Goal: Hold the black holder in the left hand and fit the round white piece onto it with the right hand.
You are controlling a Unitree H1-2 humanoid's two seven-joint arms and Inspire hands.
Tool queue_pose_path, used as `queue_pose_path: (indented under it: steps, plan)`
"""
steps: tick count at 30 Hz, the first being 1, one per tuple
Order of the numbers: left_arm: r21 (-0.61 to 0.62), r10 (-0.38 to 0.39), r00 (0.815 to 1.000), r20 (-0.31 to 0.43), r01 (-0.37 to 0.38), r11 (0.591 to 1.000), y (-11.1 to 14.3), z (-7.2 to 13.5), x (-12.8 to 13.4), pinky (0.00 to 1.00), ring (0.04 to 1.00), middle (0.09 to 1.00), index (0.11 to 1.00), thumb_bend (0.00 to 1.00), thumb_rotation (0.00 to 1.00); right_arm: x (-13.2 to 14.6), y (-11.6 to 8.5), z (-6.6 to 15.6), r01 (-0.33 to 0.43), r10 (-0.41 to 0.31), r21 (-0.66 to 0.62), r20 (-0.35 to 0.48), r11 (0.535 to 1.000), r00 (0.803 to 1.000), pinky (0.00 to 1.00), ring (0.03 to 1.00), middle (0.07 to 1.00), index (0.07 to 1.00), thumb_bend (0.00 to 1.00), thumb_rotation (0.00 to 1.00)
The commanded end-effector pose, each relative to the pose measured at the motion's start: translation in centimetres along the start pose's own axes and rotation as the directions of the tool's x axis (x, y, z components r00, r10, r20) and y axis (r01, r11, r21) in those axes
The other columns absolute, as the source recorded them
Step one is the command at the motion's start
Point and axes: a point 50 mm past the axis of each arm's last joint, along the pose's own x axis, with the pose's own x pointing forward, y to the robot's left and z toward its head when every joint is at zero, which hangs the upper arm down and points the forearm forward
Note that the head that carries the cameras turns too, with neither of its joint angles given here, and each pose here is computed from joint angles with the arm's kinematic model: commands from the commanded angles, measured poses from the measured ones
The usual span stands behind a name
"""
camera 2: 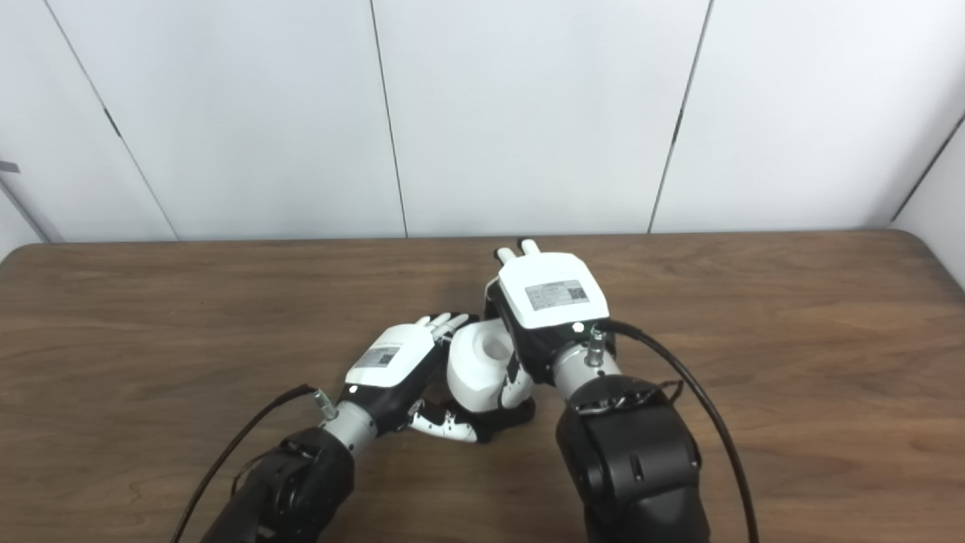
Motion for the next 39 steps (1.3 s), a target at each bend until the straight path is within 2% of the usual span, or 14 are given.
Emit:
queue_pose_path:
  steps: [1, 14, 39]
  plan:
    - [-0.003, 0.083, 0.995, 0.06, -0.083, 0.997, 1.4, 1.5, 1.0, 1.0, 0.993, 0.965, 0.48, 0.52, 0.05, 0.1, -0.1, 0.4, 0.007, -0.007, 0.003, 0.004, 1.0, 1.0, 0.68, 0.996, 0.948, 0.485, 0.52, 0.13]
    - [0.004, 0.082, 0.995, 0.057, -0.082, 0.997, 1.6, 1.6, 0.8, 1.0, 0.99, 0.967, 0.48, 0.52, 0.05, 0.0, 0.2, 0.2, -0.006, 0.006, 0.001, 0.007, 1.0, 1.0, 0.64, 0.996, 0.955, 0.485, 0.52, 0.13]
    - [0.017, 0.089, 0.995, 0.055, -0.09, 0.996, 1.6, 1.4, 0.8, 1.0, 0.982, 0.962, 0.48, 0.52, 0.05, 0.1, 1.4, -0.5, -0.032, 0.032, 0.066, -0.004, 0.997, 0.999, 0.7, 1.0, 0.974, 0.485, 0.52, 0.13]
